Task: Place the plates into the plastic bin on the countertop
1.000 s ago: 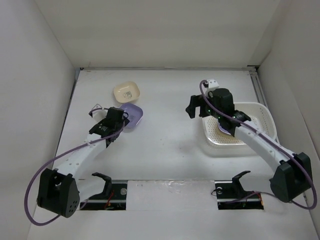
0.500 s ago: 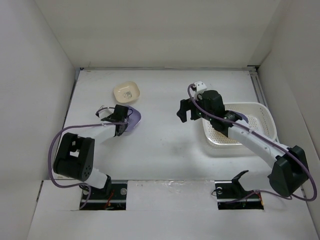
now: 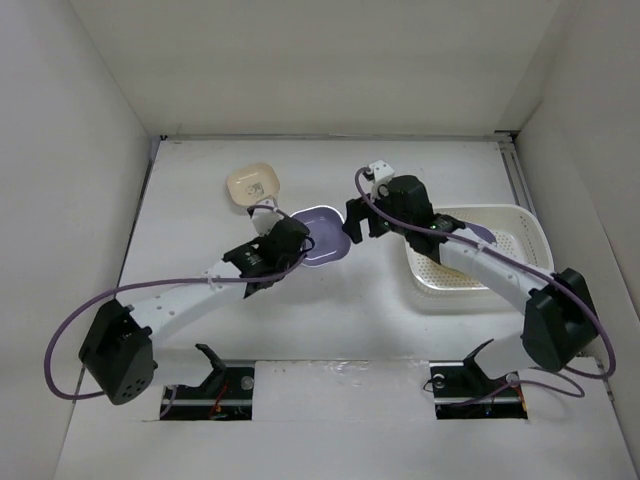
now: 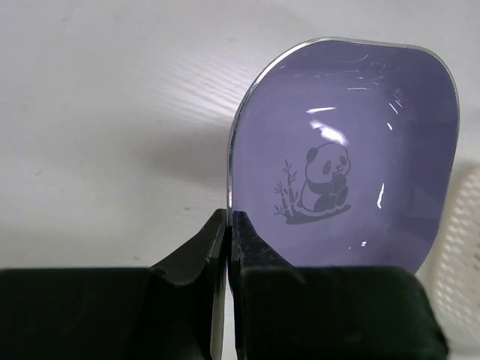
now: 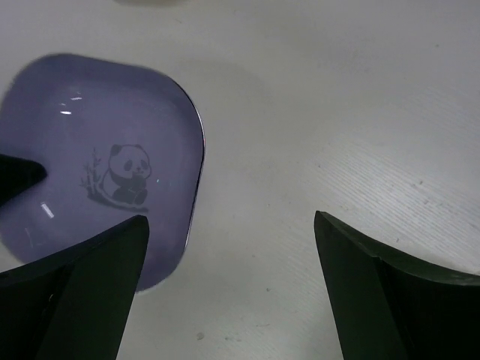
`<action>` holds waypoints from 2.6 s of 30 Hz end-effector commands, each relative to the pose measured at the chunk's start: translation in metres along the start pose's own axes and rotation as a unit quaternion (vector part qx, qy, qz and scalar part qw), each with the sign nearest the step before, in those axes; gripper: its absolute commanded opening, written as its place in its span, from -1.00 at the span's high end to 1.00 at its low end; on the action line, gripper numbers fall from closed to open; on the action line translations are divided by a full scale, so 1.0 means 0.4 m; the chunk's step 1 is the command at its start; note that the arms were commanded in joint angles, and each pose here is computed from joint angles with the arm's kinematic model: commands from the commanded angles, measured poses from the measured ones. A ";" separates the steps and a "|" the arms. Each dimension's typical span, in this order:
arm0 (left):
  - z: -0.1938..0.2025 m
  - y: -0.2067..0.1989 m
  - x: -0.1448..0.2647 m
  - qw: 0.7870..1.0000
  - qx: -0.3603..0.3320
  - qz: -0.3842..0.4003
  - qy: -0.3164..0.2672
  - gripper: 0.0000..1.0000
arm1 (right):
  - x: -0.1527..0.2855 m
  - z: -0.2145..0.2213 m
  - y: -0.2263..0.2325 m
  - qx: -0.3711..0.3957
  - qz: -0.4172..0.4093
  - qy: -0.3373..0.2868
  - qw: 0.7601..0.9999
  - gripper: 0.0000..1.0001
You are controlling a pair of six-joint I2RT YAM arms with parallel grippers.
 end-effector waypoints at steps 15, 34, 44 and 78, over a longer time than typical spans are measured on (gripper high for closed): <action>-0.221 -0.126 0.208 0.981 -0.011 0.150 -0.125 -0.99 | -0.003 -0.071 -0.061 -0.066 0.047 -0.054 0.995 1.00; -0.306 -0.177 0.039 0.995 -0.005 0.058 -0.083 -0.99 | 0.516 0.092 -0.602 -0.264 0.400 -0.176 0.860 1.00; -0.396 -0.060 -0.045 0.996 0.052 0.013 -0.070 -0.99 | 0.478 0.170 -0.583 -0.262 0.370 -0.128 0.882 1.00; -0.396 0.274 -0.456 0.974 0.112 -0.198 0.026 -0.27 | 0.520 -0.040 -0.372 -0.162 0.223 -0.209 0.938 -1.00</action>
Point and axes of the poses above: each gripper's point midway between its finger pads, its own x axis back along the fingers, its own y axis along the line the jaws close on, z = x × y, the point moved 2 cm from there along x, back along the fingers, and after that the axes turned 9 degrees about -x, right-handed, at the moved point
